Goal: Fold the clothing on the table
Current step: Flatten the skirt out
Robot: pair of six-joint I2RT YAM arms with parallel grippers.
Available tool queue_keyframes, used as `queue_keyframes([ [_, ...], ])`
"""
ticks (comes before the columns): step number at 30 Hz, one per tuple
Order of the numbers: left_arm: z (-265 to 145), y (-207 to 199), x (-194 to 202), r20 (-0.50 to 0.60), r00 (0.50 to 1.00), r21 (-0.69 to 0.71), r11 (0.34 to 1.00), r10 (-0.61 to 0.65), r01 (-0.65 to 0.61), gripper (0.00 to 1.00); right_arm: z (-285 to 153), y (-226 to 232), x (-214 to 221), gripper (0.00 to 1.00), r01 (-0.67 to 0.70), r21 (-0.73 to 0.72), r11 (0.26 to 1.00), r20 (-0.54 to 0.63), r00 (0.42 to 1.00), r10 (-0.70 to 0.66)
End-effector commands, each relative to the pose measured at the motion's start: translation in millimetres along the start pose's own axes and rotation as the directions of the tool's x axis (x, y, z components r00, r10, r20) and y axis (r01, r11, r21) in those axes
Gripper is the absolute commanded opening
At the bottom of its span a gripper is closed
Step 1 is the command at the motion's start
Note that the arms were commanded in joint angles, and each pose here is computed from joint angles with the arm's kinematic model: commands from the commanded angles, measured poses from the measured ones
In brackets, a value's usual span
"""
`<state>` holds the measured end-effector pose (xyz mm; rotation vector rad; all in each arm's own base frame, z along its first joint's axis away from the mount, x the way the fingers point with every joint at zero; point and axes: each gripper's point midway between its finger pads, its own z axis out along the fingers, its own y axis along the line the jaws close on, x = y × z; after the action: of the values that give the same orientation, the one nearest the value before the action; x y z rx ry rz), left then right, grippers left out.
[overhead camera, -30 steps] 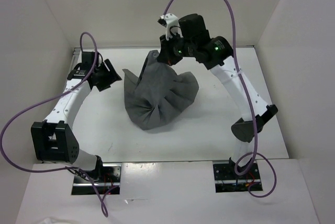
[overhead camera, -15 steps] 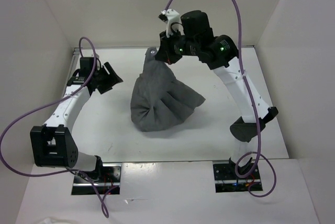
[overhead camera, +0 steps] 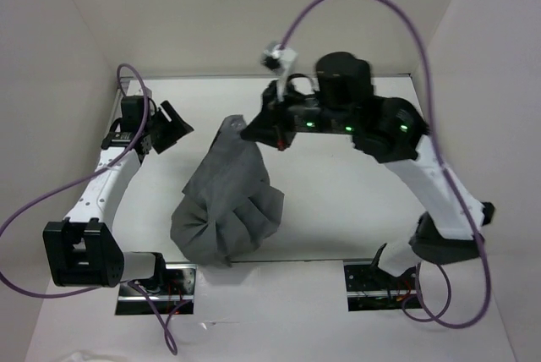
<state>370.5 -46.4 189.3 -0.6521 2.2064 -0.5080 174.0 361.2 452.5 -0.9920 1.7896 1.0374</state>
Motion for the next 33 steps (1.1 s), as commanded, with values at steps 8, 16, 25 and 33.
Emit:
queue_keyframes([
  [8, -3, 6, -8, 0.028, 1.000, -0.003, 1.000, -0.012, 0.012, 0.75, -53, -107, -69, 0.00, -0.199, 0.217, 0.956, 0.368, 0.923, 0.109],
  [16, 10, 9, 6, -0.018, 0.999, 0.018, 0.999, -0.028, 0.028, 0.75, -2, -311, 61, 0.00, -0.468, 0.478, 0.743, 0.270, 0.883, 0.383],
  [25, 20, -31, 71, -0.168, 0.986, 0.235, 0.971, -0.001, 0.041, 0.67, 25, -410, 158, 0.00, -0.519, 0.646, 0.560, 0.201, 0.824, 0.531],
  [33, 57, -77, 112, -0.277, 0.960, 0.356, 0.932, 0.032, 0.072, 0.51, 9, -434, 179, 0.00, -0.489, 0.762, 0.424, 0.227, 0.815, 0.533],
])
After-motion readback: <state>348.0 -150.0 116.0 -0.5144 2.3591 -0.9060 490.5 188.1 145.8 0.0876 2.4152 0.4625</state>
